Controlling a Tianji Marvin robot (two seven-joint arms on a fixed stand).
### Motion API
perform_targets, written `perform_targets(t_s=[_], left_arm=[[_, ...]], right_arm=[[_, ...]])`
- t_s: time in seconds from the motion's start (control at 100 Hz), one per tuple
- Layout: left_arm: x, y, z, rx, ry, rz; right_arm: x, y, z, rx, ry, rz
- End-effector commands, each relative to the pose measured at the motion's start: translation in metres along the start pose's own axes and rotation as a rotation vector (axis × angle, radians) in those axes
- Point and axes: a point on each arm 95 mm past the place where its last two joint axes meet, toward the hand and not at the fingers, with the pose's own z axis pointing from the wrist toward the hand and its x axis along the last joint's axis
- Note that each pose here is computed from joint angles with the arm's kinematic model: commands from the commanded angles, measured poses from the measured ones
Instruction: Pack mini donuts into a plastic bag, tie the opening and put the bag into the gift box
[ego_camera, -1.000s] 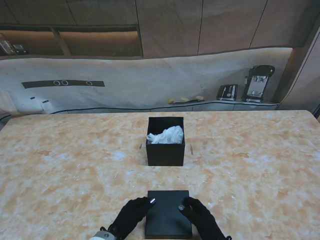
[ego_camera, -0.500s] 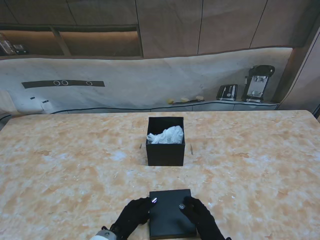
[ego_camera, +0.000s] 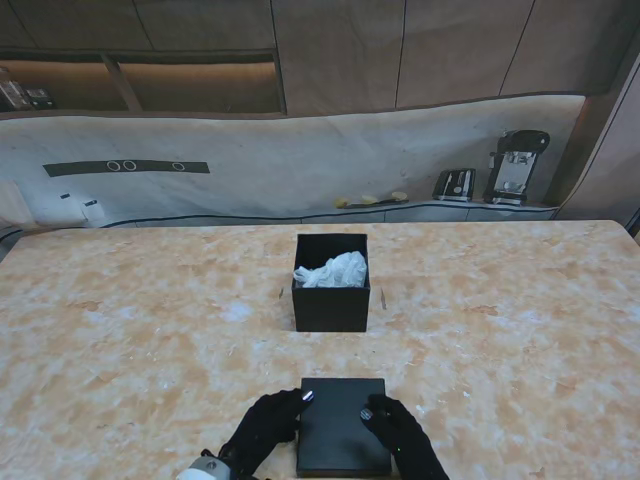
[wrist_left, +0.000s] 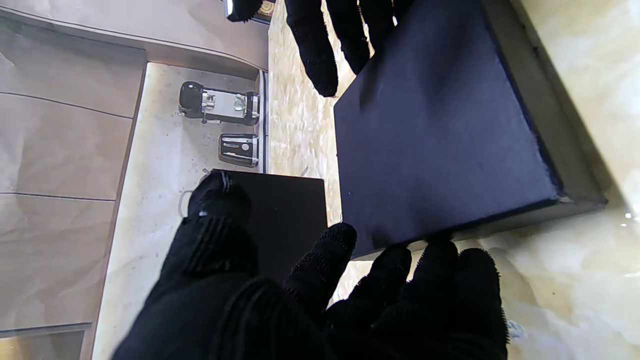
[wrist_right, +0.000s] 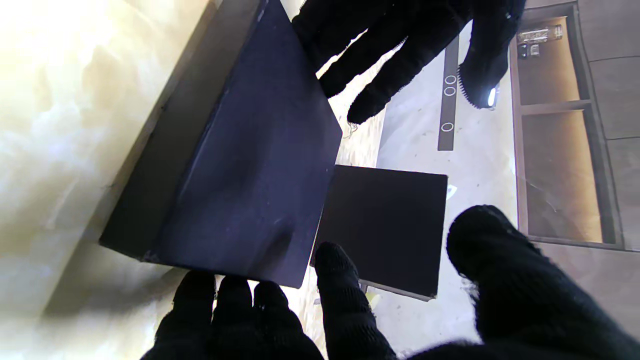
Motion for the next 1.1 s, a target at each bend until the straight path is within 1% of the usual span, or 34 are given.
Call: perform_targets(t_s=[0.0, 0.3, 0.58, 0.98, 1.09], left_arm=[[0.011, 0.011, -0.003, -0.044, 0.037, -0.013], [0.017, 0.010, -0.006, -0.039, 0.064, -0.006], [0.026, 0.010, -0.012, -0.027, 0.091, 0.002], [0.048, 0.009, -0.013, 0.000, 0.161, 0.018], [0.055, 0.010, -0.013, 0.017, 0.183, 0.011]], right_arm=[[0.006, -0.013, -0.006, 0.050, 0.019, 0.025], [0.013, -0.013, -0.012, 0.049, 0.052, 0.040], [0.024, -0.013, -0.016, 0.052, 0.101, 0.053], [0.044, -0.012, -0.017, 0.065, 0.184, 0.064], [0.049, -0.011, -0.017, 0.062, 0.209, 0.064]])
